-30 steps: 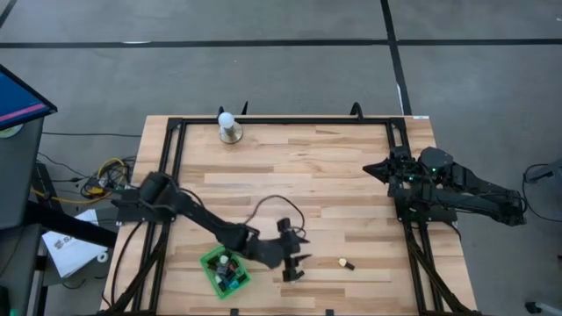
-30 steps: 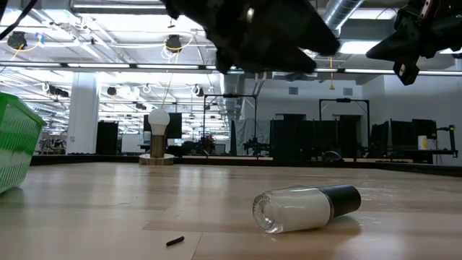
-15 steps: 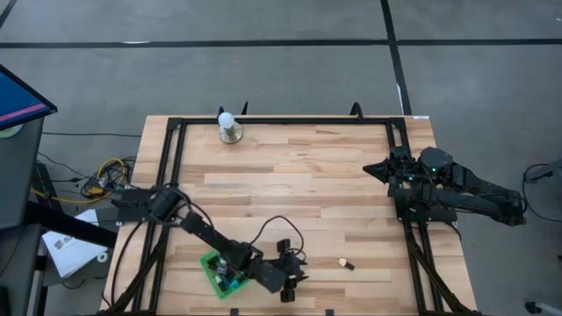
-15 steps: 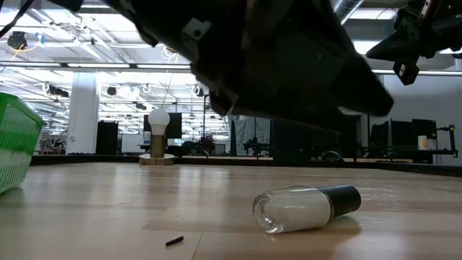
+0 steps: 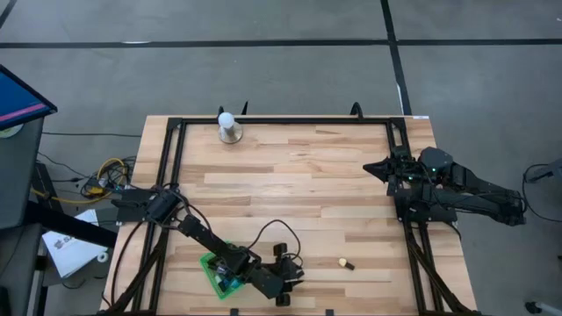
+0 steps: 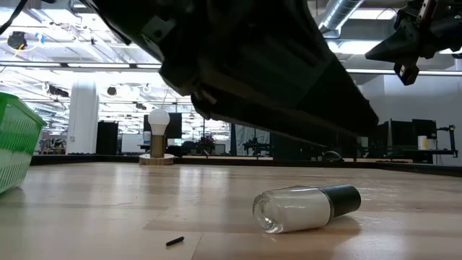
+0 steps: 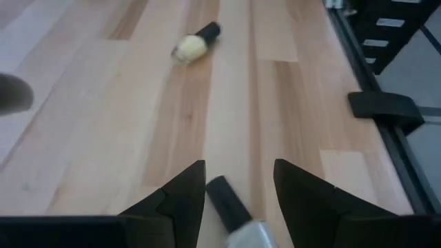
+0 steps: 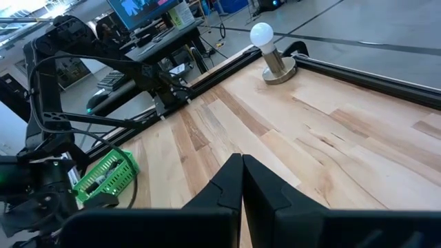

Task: Pick & Place Nail Polish
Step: Put the black white nail polish bottle into the green basket

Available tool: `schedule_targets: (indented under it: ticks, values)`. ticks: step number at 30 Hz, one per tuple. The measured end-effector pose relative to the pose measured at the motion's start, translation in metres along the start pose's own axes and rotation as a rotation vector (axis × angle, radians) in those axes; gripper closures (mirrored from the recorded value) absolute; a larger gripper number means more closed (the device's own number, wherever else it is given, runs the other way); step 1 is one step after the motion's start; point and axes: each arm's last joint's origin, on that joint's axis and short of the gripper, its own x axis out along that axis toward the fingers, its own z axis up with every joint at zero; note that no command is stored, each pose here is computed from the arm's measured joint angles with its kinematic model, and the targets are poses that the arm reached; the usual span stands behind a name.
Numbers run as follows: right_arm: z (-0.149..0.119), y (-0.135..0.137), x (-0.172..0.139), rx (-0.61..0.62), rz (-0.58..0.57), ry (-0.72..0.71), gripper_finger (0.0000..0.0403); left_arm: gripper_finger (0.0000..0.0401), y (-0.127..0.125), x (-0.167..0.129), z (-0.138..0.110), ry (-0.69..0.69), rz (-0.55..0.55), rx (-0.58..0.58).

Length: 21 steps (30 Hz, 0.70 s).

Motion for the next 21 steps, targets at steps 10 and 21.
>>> schedule_targets:
  ticks: [10,21]
  values:
    - [0.0,0.0,0.0,0.001,-0.001,0.0,0.0403,0.0235,0.001,0.011,-0.019,0.07,-0.009,-0.039]
    - [0.0,0.0,0.0,0.008,0.0,0.001,0.0403,0.0245,0.015,0.012,-0.022,0.194,0.033,0.001]
